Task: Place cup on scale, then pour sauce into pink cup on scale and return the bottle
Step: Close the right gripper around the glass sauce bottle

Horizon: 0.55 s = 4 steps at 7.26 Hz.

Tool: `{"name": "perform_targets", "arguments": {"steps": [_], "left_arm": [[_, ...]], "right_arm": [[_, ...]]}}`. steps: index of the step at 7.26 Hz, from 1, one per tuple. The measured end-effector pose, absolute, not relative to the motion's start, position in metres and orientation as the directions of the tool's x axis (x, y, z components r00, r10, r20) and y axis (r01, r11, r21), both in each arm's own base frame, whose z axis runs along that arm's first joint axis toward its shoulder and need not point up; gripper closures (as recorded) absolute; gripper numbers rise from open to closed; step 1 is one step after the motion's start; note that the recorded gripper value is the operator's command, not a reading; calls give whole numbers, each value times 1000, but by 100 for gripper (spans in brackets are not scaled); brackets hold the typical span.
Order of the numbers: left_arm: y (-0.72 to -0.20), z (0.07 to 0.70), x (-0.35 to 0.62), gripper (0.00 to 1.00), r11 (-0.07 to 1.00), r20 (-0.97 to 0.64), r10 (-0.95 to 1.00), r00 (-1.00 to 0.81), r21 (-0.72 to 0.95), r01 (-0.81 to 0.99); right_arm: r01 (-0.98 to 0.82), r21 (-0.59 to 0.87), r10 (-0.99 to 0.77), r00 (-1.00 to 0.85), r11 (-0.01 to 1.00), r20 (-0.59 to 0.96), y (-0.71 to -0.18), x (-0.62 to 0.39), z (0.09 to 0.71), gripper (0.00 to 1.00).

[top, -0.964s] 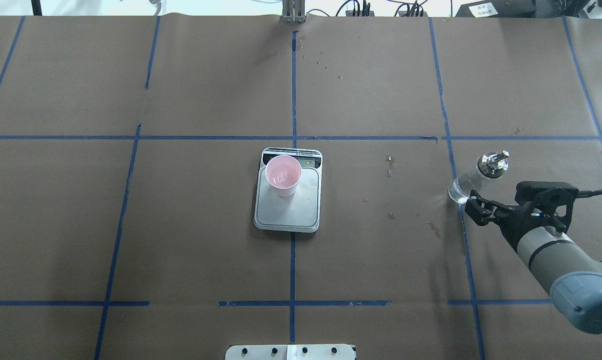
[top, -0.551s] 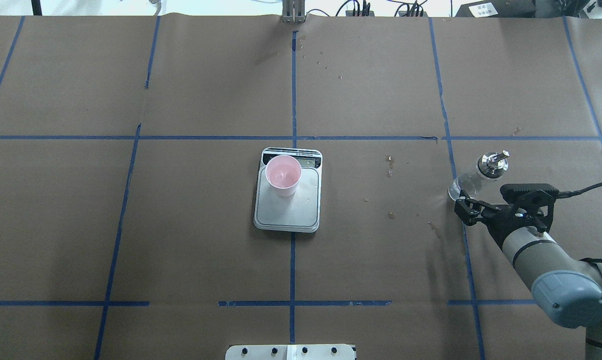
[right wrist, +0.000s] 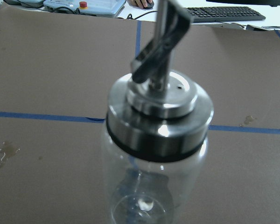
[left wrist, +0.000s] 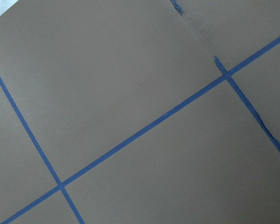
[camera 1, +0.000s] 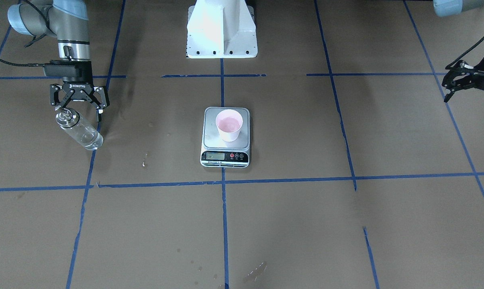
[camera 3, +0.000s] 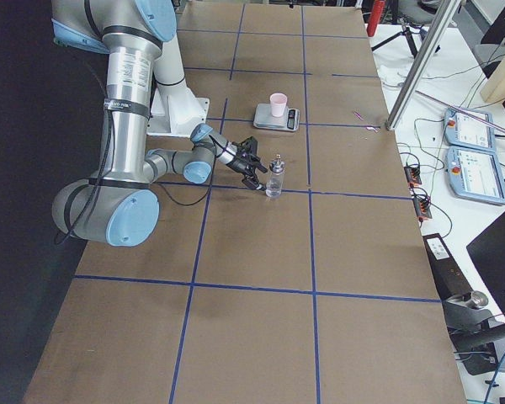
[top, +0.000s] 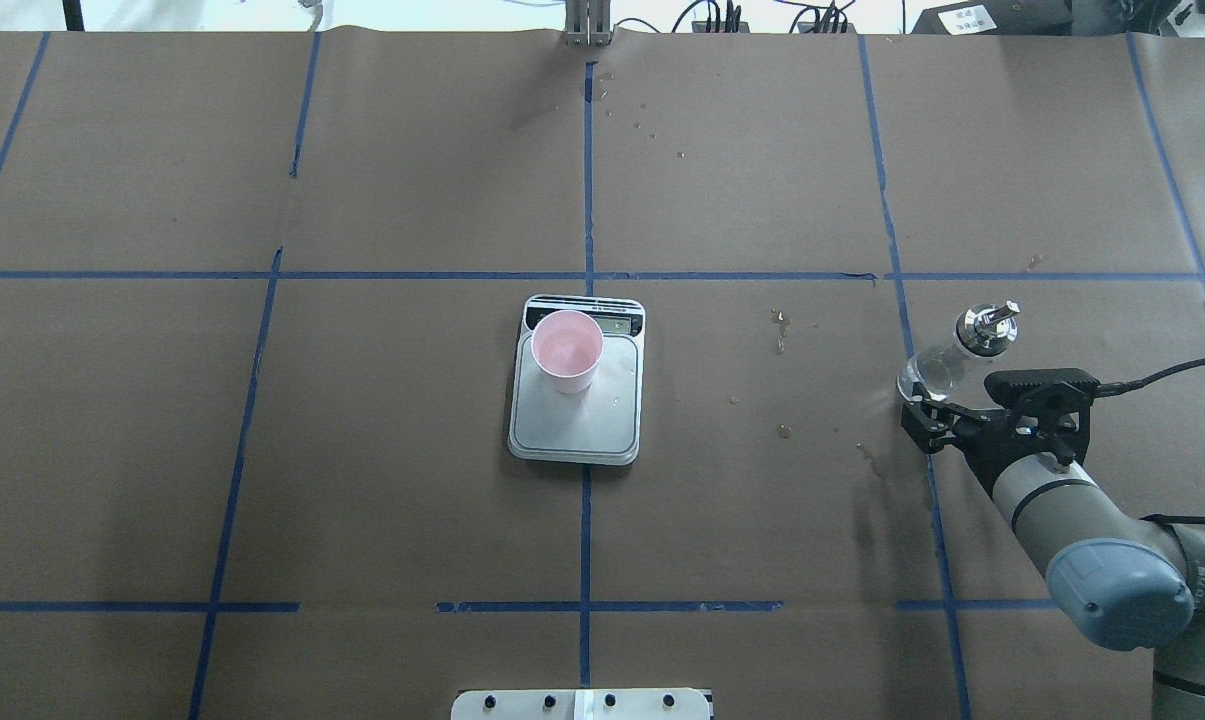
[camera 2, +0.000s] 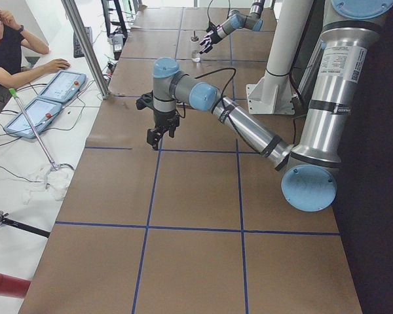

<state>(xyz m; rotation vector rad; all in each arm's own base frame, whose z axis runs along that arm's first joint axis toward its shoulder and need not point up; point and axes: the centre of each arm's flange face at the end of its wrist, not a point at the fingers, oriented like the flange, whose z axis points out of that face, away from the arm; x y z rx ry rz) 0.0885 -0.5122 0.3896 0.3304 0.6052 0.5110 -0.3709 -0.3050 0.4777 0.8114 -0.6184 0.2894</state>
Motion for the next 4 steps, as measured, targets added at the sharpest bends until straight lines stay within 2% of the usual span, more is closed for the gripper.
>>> {"name": "perform_targets", "arguments": {"steps": [4], "left_arm": [[-512,388,86,0,827,-454,542,707,439,-352]], "right_arm": [[-462,599,13,799,654,601,-311,-379,485,0]]}}
